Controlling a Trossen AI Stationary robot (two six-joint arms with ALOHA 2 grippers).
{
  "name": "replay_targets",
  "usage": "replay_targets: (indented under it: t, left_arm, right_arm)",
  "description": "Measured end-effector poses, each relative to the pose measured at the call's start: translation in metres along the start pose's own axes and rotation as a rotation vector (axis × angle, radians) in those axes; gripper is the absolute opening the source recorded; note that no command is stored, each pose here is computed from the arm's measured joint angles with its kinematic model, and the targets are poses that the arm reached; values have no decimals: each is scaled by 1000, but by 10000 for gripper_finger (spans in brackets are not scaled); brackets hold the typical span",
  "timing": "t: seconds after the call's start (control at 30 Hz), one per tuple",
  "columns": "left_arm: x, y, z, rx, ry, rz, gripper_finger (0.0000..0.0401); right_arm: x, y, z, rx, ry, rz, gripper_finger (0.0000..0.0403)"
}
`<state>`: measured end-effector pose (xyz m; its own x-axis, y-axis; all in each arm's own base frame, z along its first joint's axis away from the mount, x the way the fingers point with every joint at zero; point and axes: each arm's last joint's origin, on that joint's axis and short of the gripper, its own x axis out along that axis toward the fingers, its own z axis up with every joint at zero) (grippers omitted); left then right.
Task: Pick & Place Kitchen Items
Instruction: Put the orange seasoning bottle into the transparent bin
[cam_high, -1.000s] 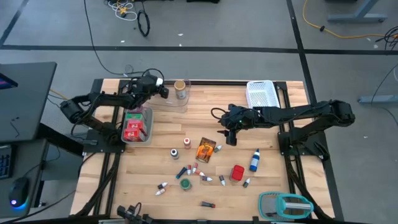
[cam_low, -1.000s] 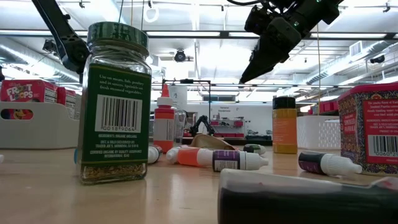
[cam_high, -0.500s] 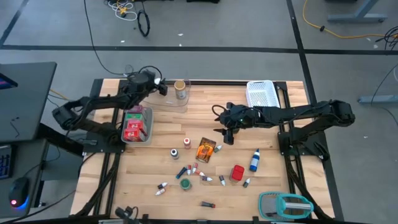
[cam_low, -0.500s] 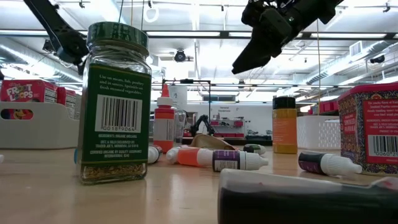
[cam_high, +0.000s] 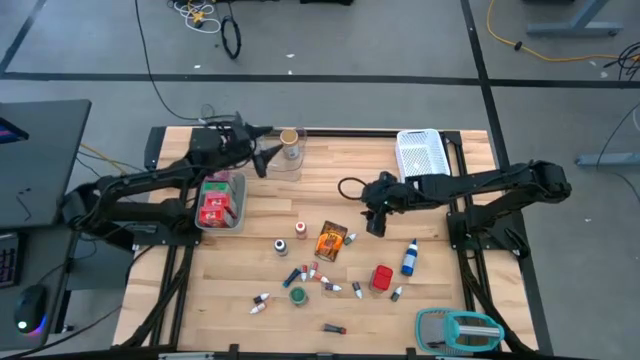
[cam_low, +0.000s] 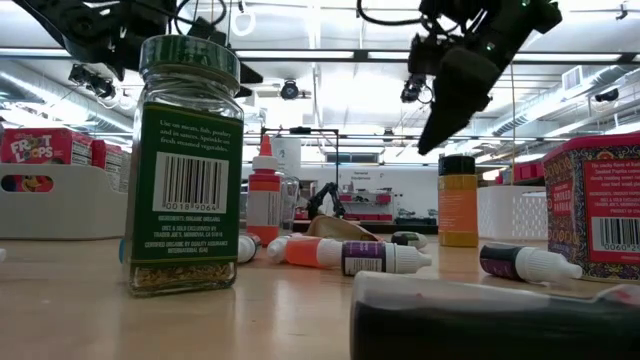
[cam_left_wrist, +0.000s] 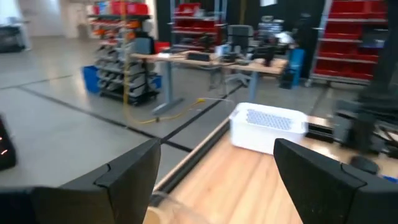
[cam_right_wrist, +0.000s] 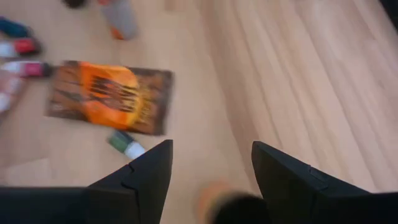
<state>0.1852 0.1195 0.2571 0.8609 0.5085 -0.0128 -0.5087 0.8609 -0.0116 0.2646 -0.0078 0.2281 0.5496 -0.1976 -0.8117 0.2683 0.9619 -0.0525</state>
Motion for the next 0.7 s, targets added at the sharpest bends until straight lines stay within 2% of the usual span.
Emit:
replay_targets:
  t: [0.23, 0.37, 0.7]
  left_arm:
    - [2, -18, -3, 16, 16, -76, 320]
    - [1, -25, -2, 14, 13, -109, 320]
    - [0, -33, -6, 4, 53, -140, 320]
  right_arm:
    - [0, -4, -10, 122, 88, -100, 230]
    - [0, -5, -10, 168, 80, -132, 230]
    - [0, -6, -11, 206, 77, -177, 230]
